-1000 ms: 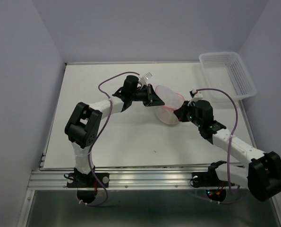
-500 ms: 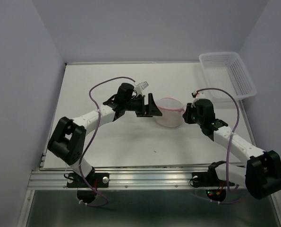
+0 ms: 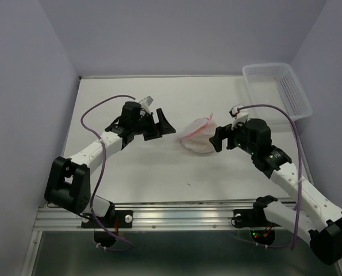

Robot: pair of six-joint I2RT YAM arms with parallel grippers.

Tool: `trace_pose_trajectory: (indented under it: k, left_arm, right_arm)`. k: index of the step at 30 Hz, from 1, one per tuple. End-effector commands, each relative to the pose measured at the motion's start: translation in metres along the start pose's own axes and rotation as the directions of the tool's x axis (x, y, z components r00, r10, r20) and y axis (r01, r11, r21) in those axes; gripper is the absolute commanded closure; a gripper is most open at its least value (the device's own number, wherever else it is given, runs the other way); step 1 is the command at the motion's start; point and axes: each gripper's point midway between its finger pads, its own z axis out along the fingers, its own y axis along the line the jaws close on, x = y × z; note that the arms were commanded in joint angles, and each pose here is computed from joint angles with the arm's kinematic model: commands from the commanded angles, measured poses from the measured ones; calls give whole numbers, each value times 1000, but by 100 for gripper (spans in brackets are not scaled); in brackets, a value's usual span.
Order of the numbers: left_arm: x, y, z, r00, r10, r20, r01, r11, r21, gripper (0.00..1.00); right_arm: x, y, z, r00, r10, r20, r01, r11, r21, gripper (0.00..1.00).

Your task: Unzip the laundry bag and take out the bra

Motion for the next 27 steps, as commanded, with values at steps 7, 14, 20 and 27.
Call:
trace_pose_trajectory:
  k: [7, 14, 20, 27]
  left_arm:
    - [-15, 42, -45, 987, -61, 149, 80, 990, -120, 1]
    - [-5, 63, -65, 973, -95, 213, 133, 975, -176, 1]
    - [4, 74, -78, 961, -112, 251, 163, 968, -193, 1]
    - [10, 79, -82, 960, -119, 254, 173, 963, -204, 1]
  right_arm:
    - [-74, 67, 22, 748, -652, 121, 661, 716, -226, 0]
    - [-48, 95, 82, 487, -872, 51, 799, 421, -430, 0]
    - [-8, 89, 106, 408, -911, -57, 755, 371, -541, 0]
    - [-18, 92, 137, 462, -885, -56, 774, 434, -462, 0]
